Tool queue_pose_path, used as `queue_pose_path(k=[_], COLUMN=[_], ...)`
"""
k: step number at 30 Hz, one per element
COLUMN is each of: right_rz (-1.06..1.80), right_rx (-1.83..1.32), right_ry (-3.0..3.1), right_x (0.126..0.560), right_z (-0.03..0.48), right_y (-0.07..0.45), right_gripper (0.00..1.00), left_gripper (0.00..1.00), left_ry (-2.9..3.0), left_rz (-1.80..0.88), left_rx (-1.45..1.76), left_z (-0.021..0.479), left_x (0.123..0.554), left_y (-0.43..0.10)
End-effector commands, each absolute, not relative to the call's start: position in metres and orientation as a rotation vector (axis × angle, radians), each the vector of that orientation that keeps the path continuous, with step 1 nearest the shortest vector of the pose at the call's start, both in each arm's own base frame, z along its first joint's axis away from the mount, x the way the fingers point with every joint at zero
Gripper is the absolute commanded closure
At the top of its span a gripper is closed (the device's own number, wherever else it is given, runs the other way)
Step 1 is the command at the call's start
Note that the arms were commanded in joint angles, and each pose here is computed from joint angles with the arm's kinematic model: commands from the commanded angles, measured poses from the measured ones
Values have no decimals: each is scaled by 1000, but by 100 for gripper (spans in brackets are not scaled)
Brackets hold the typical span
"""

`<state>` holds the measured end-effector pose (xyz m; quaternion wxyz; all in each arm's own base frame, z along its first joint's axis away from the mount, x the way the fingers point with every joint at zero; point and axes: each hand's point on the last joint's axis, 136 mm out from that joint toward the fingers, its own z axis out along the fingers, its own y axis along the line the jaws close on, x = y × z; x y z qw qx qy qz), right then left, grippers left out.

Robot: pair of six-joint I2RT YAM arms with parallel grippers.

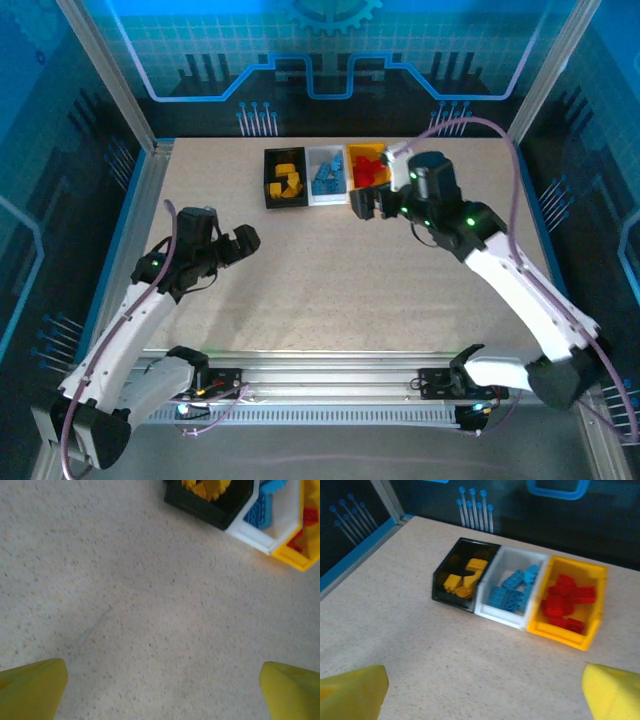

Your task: Sort the legos into containers by color

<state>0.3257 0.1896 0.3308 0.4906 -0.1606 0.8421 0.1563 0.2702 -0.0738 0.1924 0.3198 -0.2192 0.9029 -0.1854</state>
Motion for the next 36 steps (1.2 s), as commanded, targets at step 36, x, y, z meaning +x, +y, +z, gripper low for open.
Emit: queue_pose_path(k=[36], right_rz=[94], right_rx=[-4], right_ry=[2084], right_x=[361], right_z=[145], right_y=[7], right_gripper=[0], left_gripper=[1], left_ry=[1861], left_rz=[92], left_rx=[-262], left_z=[214], left_x=[302], left_y=[-5])
